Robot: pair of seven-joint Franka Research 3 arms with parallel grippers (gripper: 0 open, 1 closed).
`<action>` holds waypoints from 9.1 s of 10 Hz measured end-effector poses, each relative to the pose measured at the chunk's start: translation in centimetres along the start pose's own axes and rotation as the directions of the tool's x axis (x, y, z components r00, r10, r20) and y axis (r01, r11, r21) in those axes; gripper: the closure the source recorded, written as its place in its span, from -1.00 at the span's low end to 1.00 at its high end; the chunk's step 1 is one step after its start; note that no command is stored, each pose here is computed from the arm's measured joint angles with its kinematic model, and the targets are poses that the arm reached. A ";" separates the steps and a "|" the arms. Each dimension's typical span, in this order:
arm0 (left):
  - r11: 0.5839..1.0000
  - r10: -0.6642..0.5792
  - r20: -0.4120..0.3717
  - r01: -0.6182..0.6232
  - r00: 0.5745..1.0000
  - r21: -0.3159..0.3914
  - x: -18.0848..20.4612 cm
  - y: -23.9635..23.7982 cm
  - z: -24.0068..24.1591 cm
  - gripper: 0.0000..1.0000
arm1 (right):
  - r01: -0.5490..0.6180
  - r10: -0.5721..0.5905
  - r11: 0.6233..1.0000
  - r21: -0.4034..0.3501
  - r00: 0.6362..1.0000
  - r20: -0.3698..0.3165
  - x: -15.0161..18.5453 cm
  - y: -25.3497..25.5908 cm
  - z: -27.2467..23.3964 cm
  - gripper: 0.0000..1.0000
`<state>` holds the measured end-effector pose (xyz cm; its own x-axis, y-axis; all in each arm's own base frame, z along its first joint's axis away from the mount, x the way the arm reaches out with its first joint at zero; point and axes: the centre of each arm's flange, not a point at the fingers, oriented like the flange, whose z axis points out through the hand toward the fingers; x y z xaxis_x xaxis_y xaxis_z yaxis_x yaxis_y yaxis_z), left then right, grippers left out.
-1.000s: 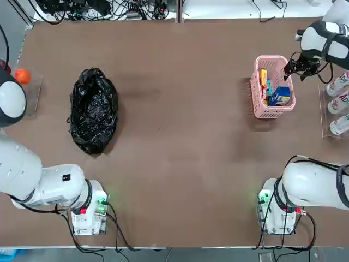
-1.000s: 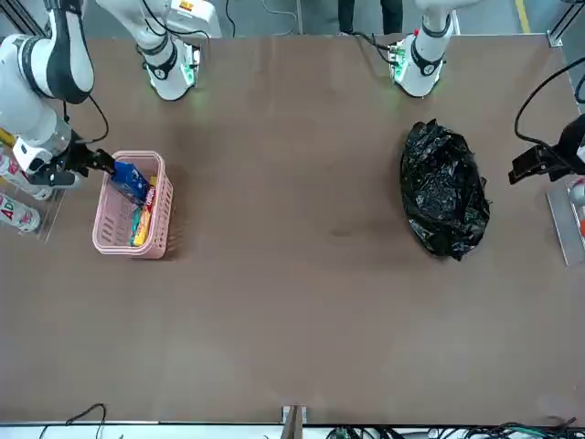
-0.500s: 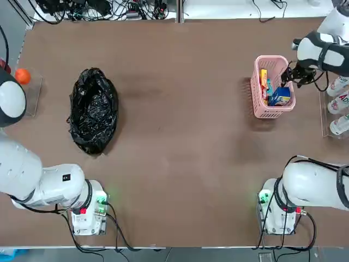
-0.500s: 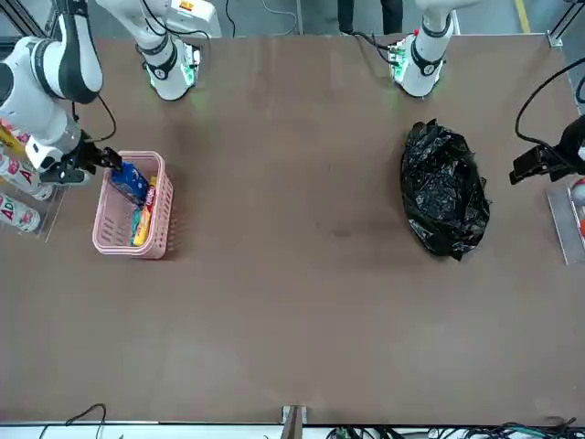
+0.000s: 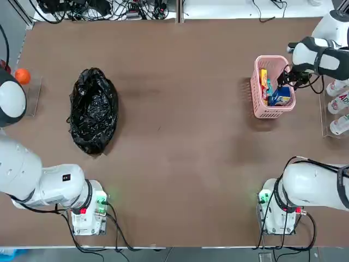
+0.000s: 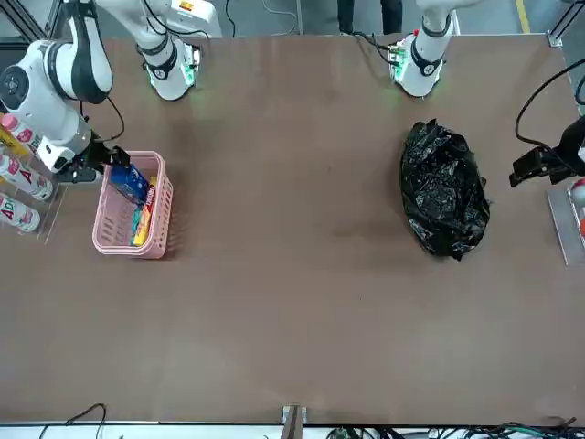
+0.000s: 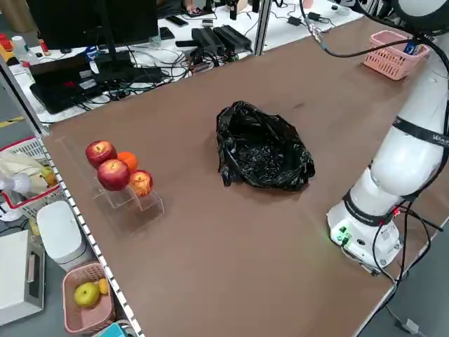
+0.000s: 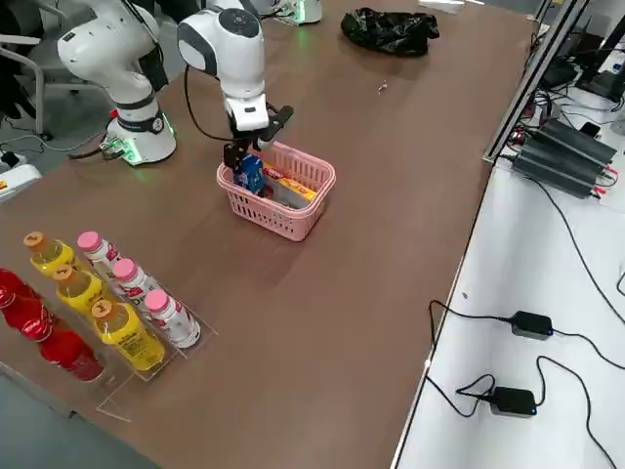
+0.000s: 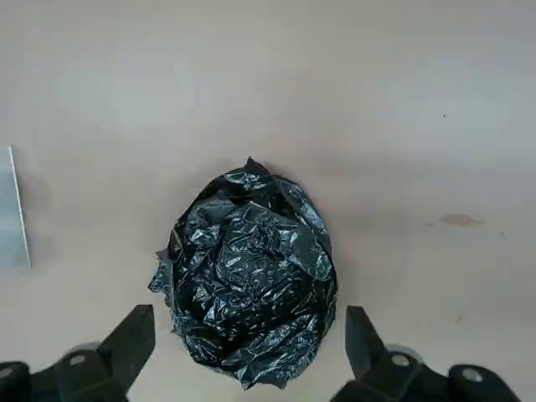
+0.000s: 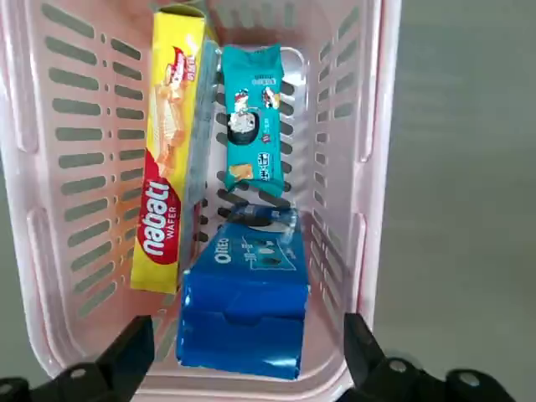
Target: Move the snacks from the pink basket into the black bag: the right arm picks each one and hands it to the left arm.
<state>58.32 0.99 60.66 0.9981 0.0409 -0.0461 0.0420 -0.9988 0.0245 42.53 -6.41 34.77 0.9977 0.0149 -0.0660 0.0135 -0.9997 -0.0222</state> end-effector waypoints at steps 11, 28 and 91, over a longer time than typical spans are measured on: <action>1.000 0.001 -0.024 -0.001 1.000 -0.003 0.8 0.0 0.5 -1.00 | 0.024 -0.024 1.000 -0.011 0.998 -0.054 -0.8 -1.1 2.2 -1.00; 1.000 0.009 -0.008 -0.009 1.000 -0.004 1.4 0.2 1.6 -1.00 | 0.077 -0.078 0.997 -0.022 0.993 -0.088 -0.9 0.1 3.5 -0.81; 0.381 -0.846 0.397 0.924 0.356 -0.017 -3.2 29.2 10.1 -0.99 | -0.184 0.270 0.542 0.820 0.962 0.037 9.8 -47.3 -14.5 0.12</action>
<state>55.92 -28.60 51.39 0.3018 0.8491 -0.4334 0.9395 -0.3421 -0.0160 52.67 40.71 49.68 0.9610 -0.2552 -0.1066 -0.2307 -0.5276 -0.8176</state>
